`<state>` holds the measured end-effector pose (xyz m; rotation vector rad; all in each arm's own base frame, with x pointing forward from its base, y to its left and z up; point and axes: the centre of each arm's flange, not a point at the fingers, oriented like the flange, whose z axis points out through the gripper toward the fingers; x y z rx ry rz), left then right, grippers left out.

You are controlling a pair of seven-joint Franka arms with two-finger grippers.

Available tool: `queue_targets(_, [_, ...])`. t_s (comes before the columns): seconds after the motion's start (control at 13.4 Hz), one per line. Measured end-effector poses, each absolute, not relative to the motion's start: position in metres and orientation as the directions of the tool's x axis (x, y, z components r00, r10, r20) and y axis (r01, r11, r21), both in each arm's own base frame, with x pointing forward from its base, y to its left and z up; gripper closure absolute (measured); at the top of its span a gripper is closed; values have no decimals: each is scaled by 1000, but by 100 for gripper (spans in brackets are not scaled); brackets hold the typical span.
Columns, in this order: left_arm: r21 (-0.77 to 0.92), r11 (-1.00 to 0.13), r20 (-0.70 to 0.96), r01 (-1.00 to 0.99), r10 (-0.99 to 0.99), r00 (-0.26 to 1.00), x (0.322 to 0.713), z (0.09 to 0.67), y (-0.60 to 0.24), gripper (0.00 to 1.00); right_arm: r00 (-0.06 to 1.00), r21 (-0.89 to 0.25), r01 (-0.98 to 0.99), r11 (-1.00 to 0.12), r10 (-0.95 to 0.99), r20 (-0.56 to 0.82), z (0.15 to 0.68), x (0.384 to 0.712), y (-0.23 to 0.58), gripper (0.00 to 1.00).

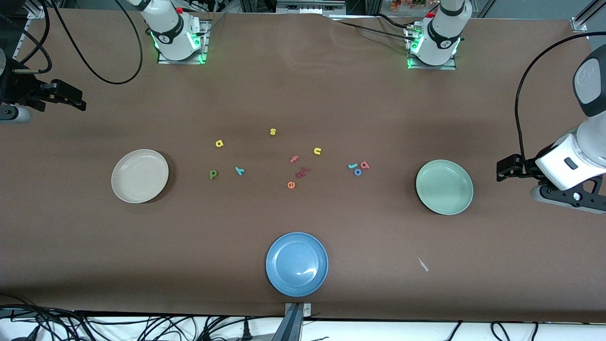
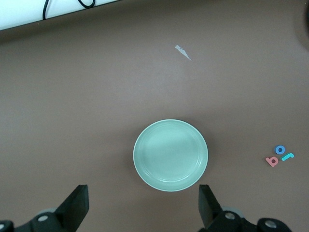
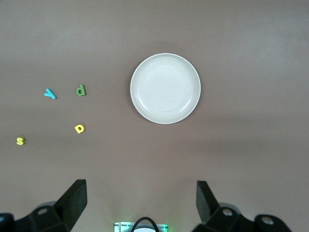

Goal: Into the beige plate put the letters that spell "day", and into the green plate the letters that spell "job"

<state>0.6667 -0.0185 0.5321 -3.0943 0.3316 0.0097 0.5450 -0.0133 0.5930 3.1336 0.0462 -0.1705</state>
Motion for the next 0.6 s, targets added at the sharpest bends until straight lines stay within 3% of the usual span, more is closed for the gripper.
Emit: queue_targets(0.6, [-29, -978, -11, -207, -207, 978, 667, 532, -16, 0, 994, 1, 25, -1000, 25, -109, 593, 545, -16, 0])
